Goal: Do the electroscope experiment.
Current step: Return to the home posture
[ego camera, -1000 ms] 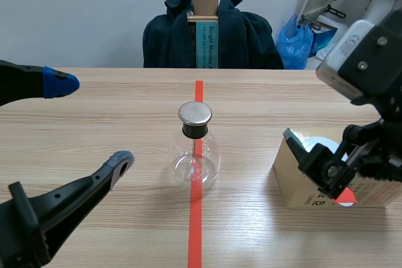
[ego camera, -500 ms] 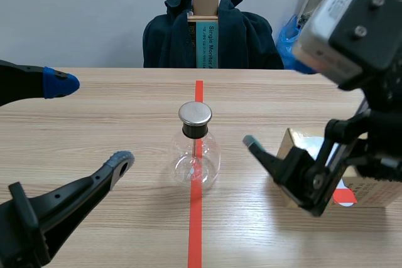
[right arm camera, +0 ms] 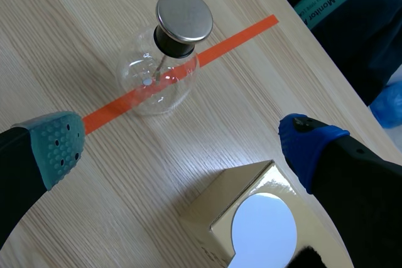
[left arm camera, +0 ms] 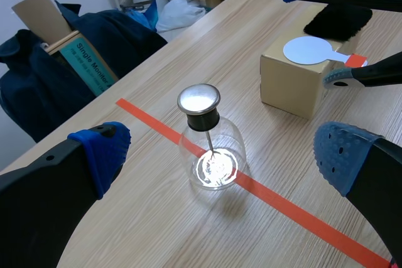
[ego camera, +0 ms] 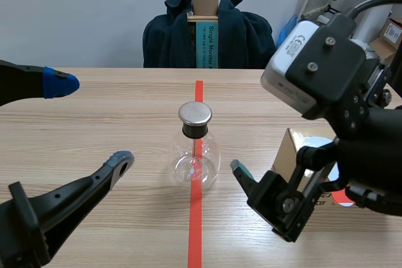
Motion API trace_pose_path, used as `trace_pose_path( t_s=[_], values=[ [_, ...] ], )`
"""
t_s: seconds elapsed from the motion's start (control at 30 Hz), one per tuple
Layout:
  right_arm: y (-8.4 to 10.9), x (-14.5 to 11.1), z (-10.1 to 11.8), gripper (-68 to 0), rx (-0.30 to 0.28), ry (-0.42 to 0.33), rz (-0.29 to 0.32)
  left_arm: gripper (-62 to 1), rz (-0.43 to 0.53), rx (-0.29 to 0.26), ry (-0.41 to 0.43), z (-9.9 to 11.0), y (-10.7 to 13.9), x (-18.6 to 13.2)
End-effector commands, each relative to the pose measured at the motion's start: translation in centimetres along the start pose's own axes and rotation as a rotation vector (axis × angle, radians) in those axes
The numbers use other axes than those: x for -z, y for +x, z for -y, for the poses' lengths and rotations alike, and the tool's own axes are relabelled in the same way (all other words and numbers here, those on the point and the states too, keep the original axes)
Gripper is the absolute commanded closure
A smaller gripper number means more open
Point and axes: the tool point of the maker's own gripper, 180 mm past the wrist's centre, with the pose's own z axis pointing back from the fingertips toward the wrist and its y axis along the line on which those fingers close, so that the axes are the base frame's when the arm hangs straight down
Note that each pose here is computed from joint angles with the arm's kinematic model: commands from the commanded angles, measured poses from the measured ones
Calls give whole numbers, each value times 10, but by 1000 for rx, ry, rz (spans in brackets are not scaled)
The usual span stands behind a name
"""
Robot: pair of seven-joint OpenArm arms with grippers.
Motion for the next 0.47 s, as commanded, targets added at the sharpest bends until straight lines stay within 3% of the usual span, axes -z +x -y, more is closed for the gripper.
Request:
trace_pose_path(
  t_s=[0.0, 0.2, 0.43],
  values=[
    [3, -1, 6, -638, -12, -17, 11, -623, 40, -1, 12, -2, 12, 0],
    [1, -1, 7, -638, -12, -17, 6, -623, 40, -1, 12, -2, 12, 0],
    [-9, -1, 7, -638, -12, -18, -55, -623, 40, -1, 12, -2, 12, 0]
  ],
)
